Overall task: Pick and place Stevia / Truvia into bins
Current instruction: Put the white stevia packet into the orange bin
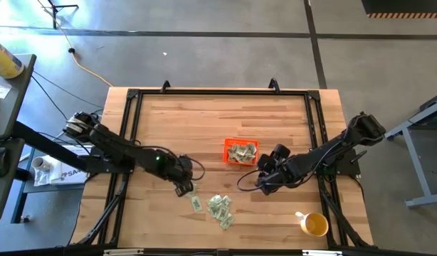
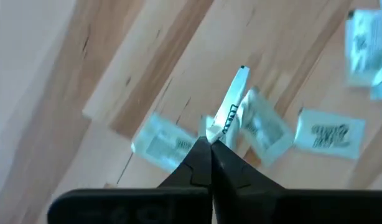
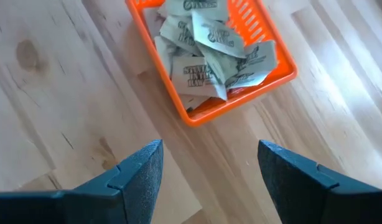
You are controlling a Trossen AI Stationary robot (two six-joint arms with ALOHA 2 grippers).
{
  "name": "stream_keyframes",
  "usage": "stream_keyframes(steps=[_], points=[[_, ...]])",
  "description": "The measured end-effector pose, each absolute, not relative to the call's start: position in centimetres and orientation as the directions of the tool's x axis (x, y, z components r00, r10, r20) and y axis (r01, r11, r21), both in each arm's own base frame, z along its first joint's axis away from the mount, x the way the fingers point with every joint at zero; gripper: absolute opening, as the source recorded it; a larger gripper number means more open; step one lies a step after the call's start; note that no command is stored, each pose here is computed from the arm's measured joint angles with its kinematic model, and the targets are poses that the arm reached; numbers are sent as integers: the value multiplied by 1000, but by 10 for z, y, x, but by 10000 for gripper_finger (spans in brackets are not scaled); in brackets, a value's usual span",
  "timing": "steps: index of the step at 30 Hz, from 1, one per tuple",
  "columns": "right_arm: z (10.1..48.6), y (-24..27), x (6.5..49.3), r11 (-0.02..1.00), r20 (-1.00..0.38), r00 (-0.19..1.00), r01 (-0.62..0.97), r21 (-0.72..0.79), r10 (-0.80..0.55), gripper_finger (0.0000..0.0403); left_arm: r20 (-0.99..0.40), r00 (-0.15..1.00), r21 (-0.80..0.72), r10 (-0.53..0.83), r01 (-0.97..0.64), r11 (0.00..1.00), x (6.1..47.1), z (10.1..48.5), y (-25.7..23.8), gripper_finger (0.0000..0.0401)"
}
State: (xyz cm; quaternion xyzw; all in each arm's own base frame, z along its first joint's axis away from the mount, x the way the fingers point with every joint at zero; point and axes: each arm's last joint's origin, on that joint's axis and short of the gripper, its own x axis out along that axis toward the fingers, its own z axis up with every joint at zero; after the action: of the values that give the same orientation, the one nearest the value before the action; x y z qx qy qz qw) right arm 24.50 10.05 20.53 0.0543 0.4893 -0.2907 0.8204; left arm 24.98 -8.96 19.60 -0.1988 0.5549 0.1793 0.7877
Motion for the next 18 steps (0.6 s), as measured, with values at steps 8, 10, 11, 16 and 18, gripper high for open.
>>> stream_keyframes(steps=[8,10,11,16,18], points=[[228,106,226,798,-778,441,590,-125,-448,252,-839,540,-220,69,-452,864,292,223,-46,22],[233,106,217,782,-779,431,612,-120,-456,252,-795,602,-259,67,-439,860,308,231,-28,22],[235,106,213,778,-783,423,617,-121,-457,252,-786,615,-268,64,-432,861,315,232,-20,22],[238,108,200,778,-800,387,610,-150,-458,252,-744,667,-274,47,-369,888,358,241,9,24],[238,110,198,777,-803,384,612,-149,-456,252,-744,668,-271,26,-337,901,377,239,15,26]])
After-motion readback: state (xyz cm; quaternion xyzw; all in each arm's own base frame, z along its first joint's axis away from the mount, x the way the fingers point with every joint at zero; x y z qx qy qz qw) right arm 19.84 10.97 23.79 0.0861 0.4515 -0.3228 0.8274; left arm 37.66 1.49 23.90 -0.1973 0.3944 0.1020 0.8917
